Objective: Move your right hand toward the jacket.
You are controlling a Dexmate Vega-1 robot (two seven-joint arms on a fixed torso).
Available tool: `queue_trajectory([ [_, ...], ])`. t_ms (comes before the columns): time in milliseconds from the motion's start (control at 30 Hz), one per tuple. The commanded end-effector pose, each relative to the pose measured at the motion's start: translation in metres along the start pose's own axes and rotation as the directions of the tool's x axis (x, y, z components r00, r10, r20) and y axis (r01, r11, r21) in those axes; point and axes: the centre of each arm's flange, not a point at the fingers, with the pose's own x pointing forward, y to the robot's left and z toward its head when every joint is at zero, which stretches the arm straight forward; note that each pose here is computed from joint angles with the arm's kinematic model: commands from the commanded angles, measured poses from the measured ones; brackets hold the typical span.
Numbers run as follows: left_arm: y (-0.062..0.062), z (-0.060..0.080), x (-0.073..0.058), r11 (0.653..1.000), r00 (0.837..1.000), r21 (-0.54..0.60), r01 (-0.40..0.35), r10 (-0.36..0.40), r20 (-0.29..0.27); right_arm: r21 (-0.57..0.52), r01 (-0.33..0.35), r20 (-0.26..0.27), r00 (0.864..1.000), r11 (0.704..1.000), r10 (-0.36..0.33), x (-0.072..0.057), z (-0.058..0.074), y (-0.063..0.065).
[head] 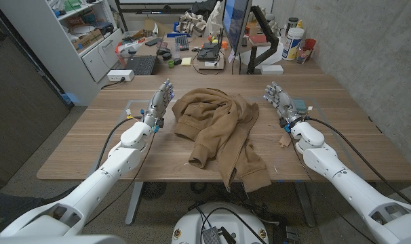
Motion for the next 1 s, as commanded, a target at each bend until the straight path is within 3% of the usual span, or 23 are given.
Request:
queue_trajectory([
  [33,-0.002,0.004,0.003,1.0,1.0,0.007,0.009,-0.009,-0.006,-0.029,-0.007,0.029,1.0,1.0,0.007,0.007,0.011,-0.001],
  [567,0.0,0.019,0.0,1.0,1.0,0.015,0.01,-0.01,-0.005,-0.046,-0.037,0.075,0.996,0.998,0.04,0.011,0.021,0.0],
  [800,0.0,0.02,0.001,1.0,1.0,0.017,0.014,-0.014,-0.007,-0.059,-0.03,0.087,0.996,0.998,0.035,0.01,0.022,-0.003],
  [1000,0.004,0.021,0.0,1.0,1.0,0.018,0.011,-0.011,-0.006,-0.048,-0.019,0.128,0.991,0.999,0.025,0.009,0.02,-0.005],
])
